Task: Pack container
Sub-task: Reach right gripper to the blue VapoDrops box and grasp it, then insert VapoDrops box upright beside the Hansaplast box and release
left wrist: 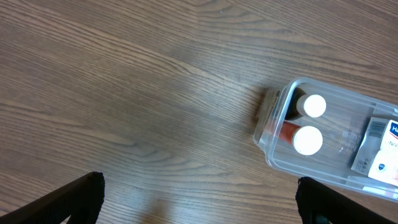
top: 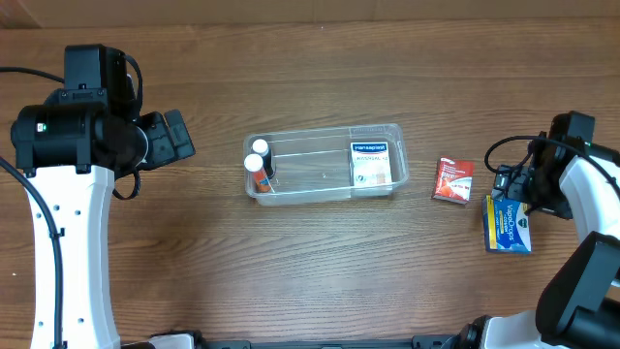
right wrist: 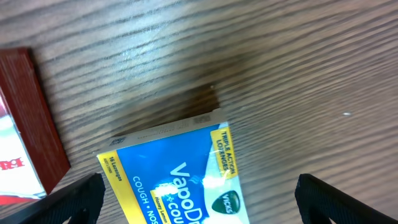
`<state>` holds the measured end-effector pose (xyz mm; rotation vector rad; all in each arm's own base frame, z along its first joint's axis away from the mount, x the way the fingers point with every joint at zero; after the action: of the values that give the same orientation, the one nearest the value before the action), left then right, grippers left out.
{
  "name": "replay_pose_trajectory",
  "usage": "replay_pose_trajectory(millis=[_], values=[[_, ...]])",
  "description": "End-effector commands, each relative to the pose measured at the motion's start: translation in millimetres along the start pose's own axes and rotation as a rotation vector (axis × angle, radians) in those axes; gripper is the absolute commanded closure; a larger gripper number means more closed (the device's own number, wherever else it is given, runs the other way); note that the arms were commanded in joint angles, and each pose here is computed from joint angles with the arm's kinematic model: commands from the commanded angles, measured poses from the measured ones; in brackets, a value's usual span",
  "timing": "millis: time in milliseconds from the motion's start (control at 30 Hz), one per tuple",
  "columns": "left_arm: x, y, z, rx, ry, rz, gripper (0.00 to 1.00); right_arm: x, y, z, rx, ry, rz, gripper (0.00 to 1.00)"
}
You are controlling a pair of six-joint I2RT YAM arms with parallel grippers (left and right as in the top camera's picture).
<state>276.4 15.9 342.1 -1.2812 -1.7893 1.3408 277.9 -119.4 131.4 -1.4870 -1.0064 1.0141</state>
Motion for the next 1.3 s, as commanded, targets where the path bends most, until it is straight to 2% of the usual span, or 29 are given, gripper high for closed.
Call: replay_pose_trajectory(millis=[0,333,467,600,733,767,1000,1100,1200,1267], values=[[1,1,-1,0.002,0.019,-0.008,0.00,9,14,15,0.017,-0.039,-0.097,0.00],[1,2,-1,0.003,0.019,-0.009,0.00,11,25,23,0.040,-0.088,-0.086,0.00],[1,2,0,0.008,0.019,-0.011,0.00,13,44,28,0.117,-0.090,-0.094,0.01],[2,2,0,0.009,0.019,-0.011,0.00,13,48,27,0.123,-0.091,-0.094,0.07],[2,2,0,0.009,0.019,-0.011,0.00,13,48,27,0.122,-0.090,-0.094,0.26],[2,2,0,0.009,0.019,-0.011,0.00,13,48,27,0.122,-0.088,-0.094,0.27],[2,2,0,0.012,0.019,-0.012,0.00,14,46,22,0.099,-0.052,-0.099,0.28],[2,2,0,0.009,0.019,-0.011,0.00,12,17,0,-0.006,0.006,-0.121,0.33],[2,2,0,0.009,0.019,-0.011,0.00,14,-58,-19,-0.109,0.160,-0.213,0.38],[2,2,0,0.009,0.019,-0.011,0.00,22,-99,-16,-0.130,0.186,-0.271,0.39]])
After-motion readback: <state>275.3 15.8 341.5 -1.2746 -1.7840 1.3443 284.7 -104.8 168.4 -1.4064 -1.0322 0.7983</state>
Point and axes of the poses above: each gripper's point midway between its finger pads, its own y axis out along the fingers, its own x axis along the line the jaws close on, z = x × y, the point moved 8 cm from there along -y, back along the fingers, and after that the axes turned 2 degrees about -y, right-handed, at the moved point
